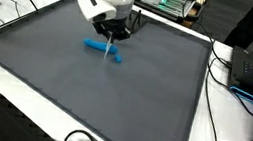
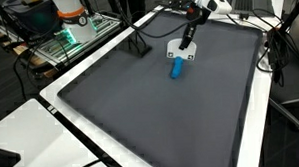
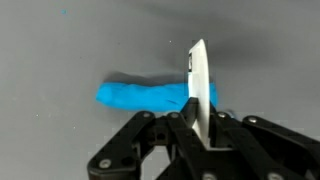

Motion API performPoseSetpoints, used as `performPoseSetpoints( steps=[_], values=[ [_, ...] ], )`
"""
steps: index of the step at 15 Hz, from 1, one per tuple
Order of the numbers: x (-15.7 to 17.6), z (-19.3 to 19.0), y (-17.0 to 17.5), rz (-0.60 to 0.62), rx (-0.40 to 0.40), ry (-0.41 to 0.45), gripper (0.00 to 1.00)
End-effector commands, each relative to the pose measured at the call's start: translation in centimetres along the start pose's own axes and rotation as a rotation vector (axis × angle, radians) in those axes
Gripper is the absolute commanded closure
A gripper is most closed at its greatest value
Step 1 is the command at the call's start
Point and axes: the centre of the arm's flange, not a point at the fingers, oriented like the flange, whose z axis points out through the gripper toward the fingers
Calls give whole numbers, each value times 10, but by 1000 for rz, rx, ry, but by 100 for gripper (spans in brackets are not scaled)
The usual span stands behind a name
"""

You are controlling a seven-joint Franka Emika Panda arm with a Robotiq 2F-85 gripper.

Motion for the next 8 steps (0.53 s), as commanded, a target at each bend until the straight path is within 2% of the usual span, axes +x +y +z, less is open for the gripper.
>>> performPoseSetpoints(
  steps=[1, 8],
  values=[
    [-2, 24, -5, -12, -12, 2, 98],
    [-8, 37, -2, 6, 3, -19, 98]
  ],
)
